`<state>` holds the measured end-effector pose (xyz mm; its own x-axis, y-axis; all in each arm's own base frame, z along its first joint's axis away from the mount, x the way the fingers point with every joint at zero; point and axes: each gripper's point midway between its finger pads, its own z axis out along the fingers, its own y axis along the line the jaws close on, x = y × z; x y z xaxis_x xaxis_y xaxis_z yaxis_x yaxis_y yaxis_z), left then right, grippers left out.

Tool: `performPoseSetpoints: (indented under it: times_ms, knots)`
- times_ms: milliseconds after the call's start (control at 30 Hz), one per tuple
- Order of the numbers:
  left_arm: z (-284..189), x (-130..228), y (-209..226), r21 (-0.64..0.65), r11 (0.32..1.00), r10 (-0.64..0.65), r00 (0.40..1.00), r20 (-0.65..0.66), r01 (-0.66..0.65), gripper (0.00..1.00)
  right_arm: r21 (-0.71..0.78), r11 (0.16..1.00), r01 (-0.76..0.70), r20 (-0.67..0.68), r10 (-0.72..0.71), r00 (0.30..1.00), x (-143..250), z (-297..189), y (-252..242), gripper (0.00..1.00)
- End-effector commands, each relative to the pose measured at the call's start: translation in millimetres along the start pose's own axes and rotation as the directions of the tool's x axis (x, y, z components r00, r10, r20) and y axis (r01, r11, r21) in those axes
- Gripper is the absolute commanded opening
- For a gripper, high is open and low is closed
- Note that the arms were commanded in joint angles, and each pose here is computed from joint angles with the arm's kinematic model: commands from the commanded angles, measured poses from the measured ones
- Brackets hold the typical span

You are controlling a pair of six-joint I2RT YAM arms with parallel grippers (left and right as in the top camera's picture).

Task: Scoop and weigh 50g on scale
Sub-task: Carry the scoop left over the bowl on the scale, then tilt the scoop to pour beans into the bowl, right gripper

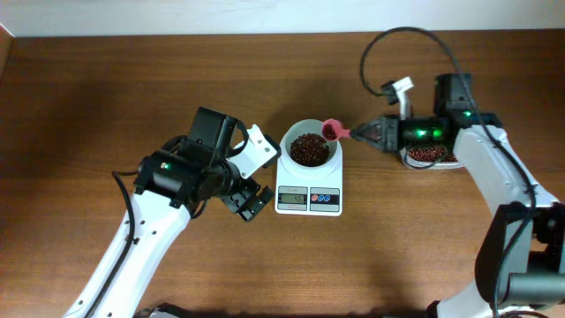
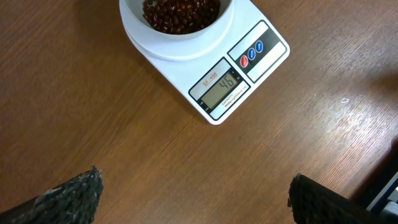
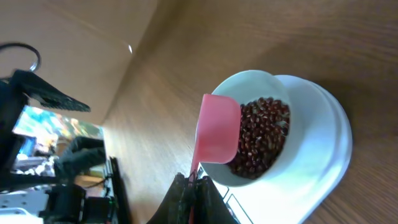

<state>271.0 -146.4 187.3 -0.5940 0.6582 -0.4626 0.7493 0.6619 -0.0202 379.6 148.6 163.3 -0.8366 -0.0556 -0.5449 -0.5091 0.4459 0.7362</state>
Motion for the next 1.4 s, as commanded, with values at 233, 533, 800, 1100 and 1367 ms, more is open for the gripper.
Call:
performPoseSetpoints:
  times_ms: [233, 533, 800, 1100, 1367]
  knots:
    - [-3.9, -1.3, -4.4, 0.009, 1.0, -0.002, 1.0, 0.019, 0.002, 0.99, 0.012, 0.918, 0.397, -0.07, -0.395, 0.916, 2.0, 34.0, 11.7, 0.04]
    - [-3.9, -1.3, -4.4, 0.009, 1.0, -0.002, 1.0, 0.019, 0.002, 0.99, -0.017, 0.813, 0.582, -0.126, -0.579, 0.805, 19.5, 49.2, 12.3, 0.04]
    - [-3.9, -1.3, -4.4, 0.009, 1.0, -0.002, 1.0, 0.019, 0.002, 0.99, -0.018, 0.803, 0.595, -0.142, -0.591, 0.794, 38.9, 55.2, 0.5, 0.04]
    - [-3.9, -1.3, -4.4, 0.009, 1.0, -0.002, 1.0, 0.019, 0.002, 0.99, -0.014, 0.797, 0.604, -0.136, -0.6, 0.789, 37.0, 55.4, 0.1, 0.04]
    - [-3.9, -1.4, -4.4, 0.009, 1.0, -0.002, 1.0, 0.019, 0.002, 0.99, -0.007, 0.798, 0.602, -0.144, -0.597, 0.789, 37.7, 55.2, -1.7, 0.04]
